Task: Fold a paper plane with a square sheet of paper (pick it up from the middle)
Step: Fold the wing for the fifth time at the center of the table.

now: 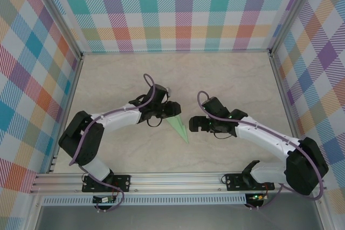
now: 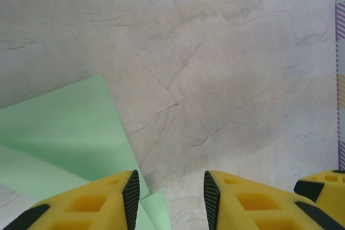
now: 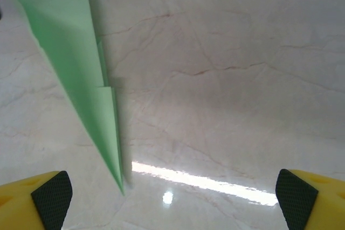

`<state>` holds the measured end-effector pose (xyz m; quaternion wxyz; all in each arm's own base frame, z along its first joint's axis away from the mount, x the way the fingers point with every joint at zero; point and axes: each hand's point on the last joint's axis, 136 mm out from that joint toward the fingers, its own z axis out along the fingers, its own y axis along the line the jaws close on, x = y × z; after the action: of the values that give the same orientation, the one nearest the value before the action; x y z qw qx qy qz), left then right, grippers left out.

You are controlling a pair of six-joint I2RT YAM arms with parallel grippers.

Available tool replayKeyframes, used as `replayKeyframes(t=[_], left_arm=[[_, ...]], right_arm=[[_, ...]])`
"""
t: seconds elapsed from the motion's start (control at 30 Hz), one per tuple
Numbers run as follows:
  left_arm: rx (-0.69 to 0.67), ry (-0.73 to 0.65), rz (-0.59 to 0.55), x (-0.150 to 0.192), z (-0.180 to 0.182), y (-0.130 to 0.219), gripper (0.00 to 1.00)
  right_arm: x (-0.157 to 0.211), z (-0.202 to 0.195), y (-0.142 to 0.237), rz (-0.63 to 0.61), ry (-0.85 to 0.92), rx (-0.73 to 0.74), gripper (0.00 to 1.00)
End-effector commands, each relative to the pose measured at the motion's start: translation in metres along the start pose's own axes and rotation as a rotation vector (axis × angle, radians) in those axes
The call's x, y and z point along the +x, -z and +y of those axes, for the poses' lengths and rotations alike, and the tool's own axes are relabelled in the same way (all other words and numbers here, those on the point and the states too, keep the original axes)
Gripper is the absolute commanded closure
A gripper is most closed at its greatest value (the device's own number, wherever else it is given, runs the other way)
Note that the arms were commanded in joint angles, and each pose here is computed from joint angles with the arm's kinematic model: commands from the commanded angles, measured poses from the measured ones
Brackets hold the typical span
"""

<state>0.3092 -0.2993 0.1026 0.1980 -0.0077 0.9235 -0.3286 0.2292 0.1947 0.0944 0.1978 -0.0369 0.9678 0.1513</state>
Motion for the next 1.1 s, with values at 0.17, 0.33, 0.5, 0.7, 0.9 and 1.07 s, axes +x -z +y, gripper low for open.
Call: replayKeyframes(t=[0.17,0.33,0.5,0.7,0.9,1.07], left_arm=[[-0.222,0.051,-0.076,0.011,0.026,0.038,0.53],[-0.319,0.103,-0.090,0.017,0.033,0.044,0.42],[-0.427,0.114,-0.045,0.025,0.029,0.034,0.35],[-0.527,0.084,0.030,0.028,0.024,0.005,0.33],[-0.610,0.092,0.059,0.032,0.035,-0.003,0.34],[-0.628,0.118,0.035,0.036,0.047,0.005,0.36]], right_arm=[[-0.042,-0.016,0.001,-0.128,0.069,0.142,0.00],[-0.044,-0.027,-0.010,-0.057,-0.011,0.140,0.00],[-0.046,-0.011,-0.023,-0.044,-0.097,-0.062,0.00],[-0.045,-0.003,-0.034,0.002,-0.153,-0.138,0.00],[-0.036,0.006,-0.042,0.036,-0.161,-0.200,0.00],[-0.032,0.023,-0.045,0.072,-0.123,-0.304,0.03]])
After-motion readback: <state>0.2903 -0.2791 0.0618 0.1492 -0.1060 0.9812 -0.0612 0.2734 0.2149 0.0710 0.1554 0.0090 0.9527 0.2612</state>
